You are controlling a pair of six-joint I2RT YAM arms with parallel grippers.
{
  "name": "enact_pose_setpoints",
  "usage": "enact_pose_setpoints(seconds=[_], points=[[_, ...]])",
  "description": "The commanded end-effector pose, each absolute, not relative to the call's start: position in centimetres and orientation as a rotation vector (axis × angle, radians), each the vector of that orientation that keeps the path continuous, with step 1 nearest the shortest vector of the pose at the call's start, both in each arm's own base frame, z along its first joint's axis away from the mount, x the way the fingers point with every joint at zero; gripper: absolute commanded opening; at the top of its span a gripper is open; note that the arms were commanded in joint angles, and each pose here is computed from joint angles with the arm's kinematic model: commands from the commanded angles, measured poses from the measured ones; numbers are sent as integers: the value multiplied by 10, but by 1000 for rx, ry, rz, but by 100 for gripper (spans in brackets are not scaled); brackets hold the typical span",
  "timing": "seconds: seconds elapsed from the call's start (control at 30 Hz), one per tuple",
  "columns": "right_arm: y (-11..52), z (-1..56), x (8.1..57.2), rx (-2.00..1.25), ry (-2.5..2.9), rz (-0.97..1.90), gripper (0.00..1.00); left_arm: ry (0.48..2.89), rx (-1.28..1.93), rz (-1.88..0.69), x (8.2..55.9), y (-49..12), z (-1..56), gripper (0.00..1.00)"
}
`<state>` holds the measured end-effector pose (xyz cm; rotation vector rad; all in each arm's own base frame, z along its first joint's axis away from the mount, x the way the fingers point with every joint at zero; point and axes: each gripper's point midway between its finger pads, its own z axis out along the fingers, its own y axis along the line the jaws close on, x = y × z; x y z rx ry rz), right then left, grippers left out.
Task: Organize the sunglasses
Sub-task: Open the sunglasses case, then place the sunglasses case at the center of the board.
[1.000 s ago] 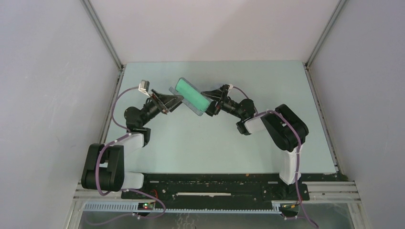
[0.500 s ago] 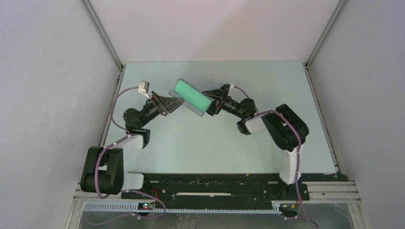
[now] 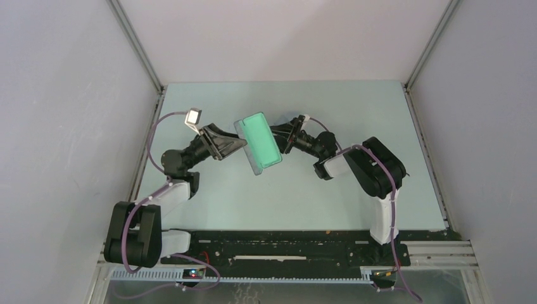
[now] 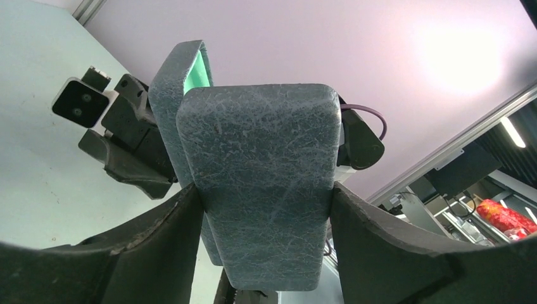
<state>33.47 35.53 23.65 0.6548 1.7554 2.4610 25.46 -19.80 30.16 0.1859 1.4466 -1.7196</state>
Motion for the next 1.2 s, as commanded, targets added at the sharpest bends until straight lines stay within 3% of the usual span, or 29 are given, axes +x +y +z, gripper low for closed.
enact_pose_setpoints(seconds=[0.0, 0.33, 0.53, 1.0, 1.1, 1.17], points=[[336, 269, 335, 797, 1722, 2641, 55, 1405, 225, -1724, 250, -198, 307, 0], [277, 237, 335, 571, 1924, 2098, 62, 1455, 144, -1758, 262, -199, 296, 0], [275, 245, 313, 64, 2023, 1796, 69, 1506, 122, -1809, 266, -202, 289, 0], [327, 243, 273, -435, 1980, 1862, 73, 1523, 125, -1836, 259, -202, 290, 0], [331, 248, 270, -456, 1952, 1916, 71, 1521, 124, -1838, 258, -202, 290, 0], [333, 248, 270, -453, 1949, 1937, 64, 1519, 126, -1837, 258, -202, 291, 0]])
